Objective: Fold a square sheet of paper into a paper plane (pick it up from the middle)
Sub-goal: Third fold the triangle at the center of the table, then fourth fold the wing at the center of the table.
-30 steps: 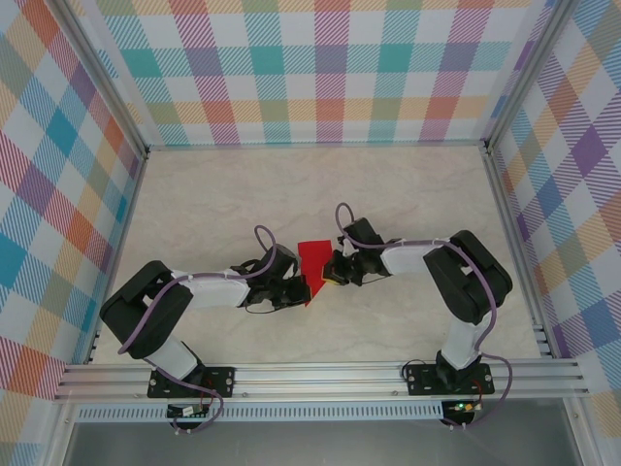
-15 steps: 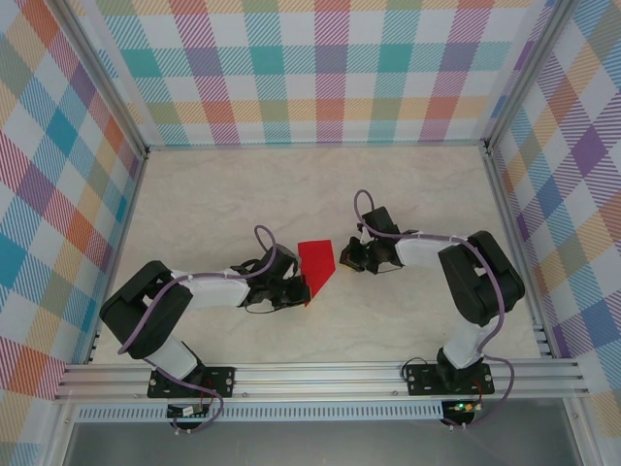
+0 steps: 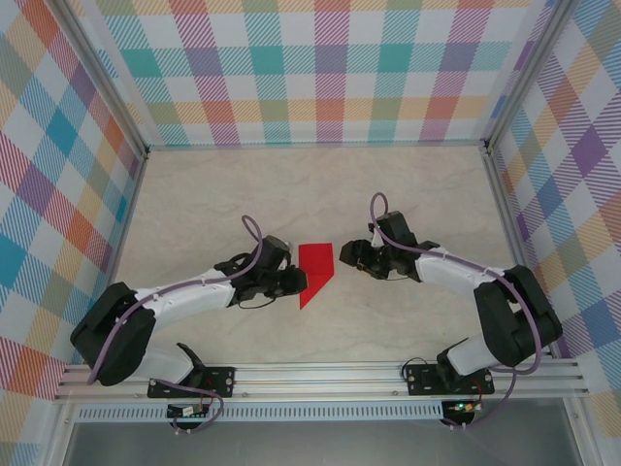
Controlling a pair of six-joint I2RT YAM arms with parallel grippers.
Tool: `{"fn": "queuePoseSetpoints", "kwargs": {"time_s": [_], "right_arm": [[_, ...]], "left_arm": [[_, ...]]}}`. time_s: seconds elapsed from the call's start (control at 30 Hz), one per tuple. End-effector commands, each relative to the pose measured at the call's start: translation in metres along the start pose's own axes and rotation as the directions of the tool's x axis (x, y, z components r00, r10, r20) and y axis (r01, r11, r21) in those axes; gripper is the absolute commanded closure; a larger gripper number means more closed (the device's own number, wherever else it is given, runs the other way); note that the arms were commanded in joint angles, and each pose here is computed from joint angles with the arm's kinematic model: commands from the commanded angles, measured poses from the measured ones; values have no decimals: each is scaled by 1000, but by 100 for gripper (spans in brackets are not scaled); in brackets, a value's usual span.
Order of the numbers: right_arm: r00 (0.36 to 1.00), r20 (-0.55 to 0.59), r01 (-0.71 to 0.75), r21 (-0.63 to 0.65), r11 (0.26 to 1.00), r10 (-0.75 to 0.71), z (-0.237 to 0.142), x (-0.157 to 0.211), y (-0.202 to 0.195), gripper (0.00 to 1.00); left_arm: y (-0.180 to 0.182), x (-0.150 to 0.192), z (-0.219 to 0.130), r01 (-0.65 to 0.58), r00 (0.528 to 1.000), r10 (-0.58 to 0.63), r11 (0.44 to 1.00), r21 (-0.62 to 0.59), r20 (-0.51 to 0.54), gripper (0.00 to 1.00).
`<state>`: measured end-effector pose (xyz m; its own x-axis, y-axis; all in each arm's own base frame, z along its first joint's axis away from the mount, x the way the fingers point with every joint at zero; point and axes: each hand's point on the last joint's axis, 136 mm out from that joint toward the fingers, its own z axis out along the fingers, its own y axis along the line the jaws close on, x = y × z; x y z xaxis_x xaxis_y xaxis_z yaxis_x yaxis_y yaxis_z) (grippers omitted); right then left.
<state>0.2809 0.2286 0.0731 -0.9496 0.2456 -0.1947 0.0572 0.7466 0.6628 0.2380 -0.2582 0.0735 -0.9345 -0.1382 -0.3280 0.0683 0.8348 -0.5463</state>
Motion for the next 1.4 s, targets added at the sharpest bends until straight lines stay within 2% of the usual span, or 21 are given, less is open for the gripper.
{"fn": "queuePoseSetpoints", "kwargs": {"time_s": [0.0,0.1,0.2,0.37,0.53,0.73,0.87,0.93,1.03,1.2,1.37], "right_arm": [[1000,1,12,9,1000,-12,-2,1,1,29],[999,-28,20,-7,1000,-20,4,-1,9,29],[996,-78,49,-15,999,-50,17,-2,24,32],[985,-140,104,-14,994,-105,52,-6,53,37],[977,-186,111,27,993,-104,84,-14,62,38],[978,-205,66,157,985,-33,105,-18,37,38],[981,-190,10,287,958,47,101,-11,5,39],[982,-160,-38,353,935,100,93,-4,-13,43],[983,-125,-78,383,920,136,78,3,-23,43],[991,-115,-37,253,967,68,67,-7,11,38],[998,-48,-24,127,992,30,36,-19,39,27]], "left_arm": [[-1,-17,3,15,997,-12,999,-38,77,76],[0,-20,15,42,997,-39,998,-50,74,80],[5,-19,26,63,996,-59,995,-76,60,84],[12,-21,24,88,993,-79,991,-99,89,85],[26,-22,7,105,986,-84,984,-147,143,81],[34,-22,-7,103,983,-73,979,-175,169,72],[31,-22,-9,89,984,-61,982,-165,167,68],[28,-21,-9,76,986,-52,986,-151,158,67],[21,-19,-8,55,990,-38,991,-121,136,66],[-6,-16,-2,-11,997,11,1000,-13,71,68],[-30,-18,8,-59,998,56,995,84,39,75]]}}
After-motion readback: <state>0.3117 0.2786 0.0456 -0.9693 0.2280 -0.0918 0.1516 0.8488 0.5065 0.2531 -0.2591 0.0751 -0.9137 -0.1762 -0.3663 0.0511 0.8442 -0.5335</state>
